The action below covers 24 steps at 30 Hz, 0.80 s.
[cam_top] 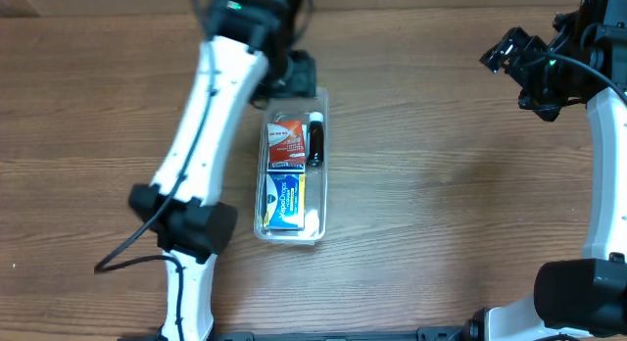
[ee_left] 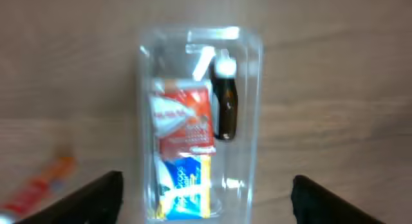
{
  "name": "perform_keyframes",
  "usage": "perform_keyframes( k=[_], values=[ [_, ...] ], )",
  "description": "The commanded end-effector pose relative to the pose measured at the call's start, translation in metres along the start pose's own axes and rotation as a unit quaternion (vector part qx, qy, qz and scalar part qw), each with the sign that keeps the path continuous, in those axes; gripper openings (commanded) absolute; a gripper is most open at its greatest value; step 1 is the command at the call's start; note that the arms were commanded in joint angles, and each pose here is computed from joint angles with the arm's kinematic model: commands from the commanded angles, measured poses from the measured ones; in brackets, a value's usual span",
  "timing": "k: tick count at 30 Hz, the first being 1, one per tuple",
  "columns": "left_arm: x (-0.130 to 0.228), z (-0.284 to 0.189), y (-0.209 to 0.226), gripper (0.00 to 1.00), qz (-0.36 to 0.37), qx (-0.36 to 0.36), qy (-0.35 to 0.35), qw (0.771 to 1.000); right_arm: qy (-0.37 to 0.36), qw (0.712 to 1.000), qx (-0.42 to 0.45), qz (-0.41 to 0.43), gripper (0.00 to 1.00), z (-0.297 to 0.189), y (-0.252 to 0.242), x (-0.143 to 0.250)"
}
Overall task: Pack container
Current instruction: 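Lift the brown bottle with the left gripper and drop it into container, then move the left gripper to the orange Redoxon tube and grasp it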
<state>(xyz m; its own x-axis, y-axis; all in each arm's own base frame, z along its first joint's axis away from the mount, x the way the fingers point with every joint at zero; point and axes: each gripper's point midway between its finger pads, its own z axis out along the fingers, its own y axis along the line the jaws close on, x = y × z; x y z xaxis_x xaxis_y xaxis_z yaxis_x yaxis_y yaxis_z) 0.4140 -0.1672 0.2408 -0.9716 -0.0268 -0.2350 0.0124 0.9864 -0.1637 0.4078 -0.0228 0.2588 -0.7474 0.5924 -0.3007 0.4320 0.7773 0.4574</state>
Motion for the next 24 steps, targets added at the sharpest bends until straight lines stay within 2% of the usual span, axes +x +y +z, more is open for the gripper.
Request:
perform_keyframes(
  k=[1,4,7,9,12,15,17,19,21,22,24],
  values=[
    [-0.014,-0.051,0.037,0.91,0.012,0.001,-0.063,0.998,-0.006,1.0,-0.006,-0.005,1.0,-0.005,0.003,-0.002],
    [-0.003,-0.058,0.075,0.93,-0.009,-0.011,-0.047,0.999,-0.006,1.0,-0.006,-0.005,1.0,-0.005,0.003,-0.002],
    [0.028,-0.072,0.107,0.96,-0.019,-0.03,-0.028,0.999,-0.006,1.0,-0.006,-0.005,1.0,-0.005,0.003,-0.002],
    [0.073,-0.076,0.14,1.0,-0.041,-0.082,0.003,0.996,-0.006,1.0,-0.006,-0.005,1.0,-0.005,0.003,-0.002],
    [0.122,-0.044,0.175,1.0,-0.092,-0.137,0.071,0.984,-0.006,1.0,-0.006,-0.005,1.0,-0.005,0.003,-0.002],
    [0.129,0.008,0.191,1.0,-0.12,-0.121,0.088,0.981,-0.006,1.0,-0.006,-0.005,1.0,-0.005,0.003,-0.002],
    [0.134,0.032,0.205,0.95,-0.136,-0.123,0.095,0.978,-0.006,1.0,-0.006,-0.005,1.0,-0.005,0.003,-0.002],
    [0.13,0.052,0.214,0.94,-0.124,-0.121,0.087,0.981,-0.006,1.0,-0.006,-0.005,1.0,-0.005,0.003,-0.002],
    [0.116,0.07,0.206,0.89,-0.091,-0.082,0.062,0.991,-0.006,1.0,-0.006,-0.005,1.0,-0.005,0.003,-0.002],
    [0.112,0.074,0.2,0.82,-0.088,-0.062,0.058,0.992,-0.006,1.0,-0.006,-0.005,1.0,-0.005,0.003,-0.002],
    [0.111,0.076,0.2,0.76,-0.088,-0.061,0.059,0.993,-0.006,1.0,-0.006,-0.005,1.0,-0.005,0.003,-0.002]
  ],
)
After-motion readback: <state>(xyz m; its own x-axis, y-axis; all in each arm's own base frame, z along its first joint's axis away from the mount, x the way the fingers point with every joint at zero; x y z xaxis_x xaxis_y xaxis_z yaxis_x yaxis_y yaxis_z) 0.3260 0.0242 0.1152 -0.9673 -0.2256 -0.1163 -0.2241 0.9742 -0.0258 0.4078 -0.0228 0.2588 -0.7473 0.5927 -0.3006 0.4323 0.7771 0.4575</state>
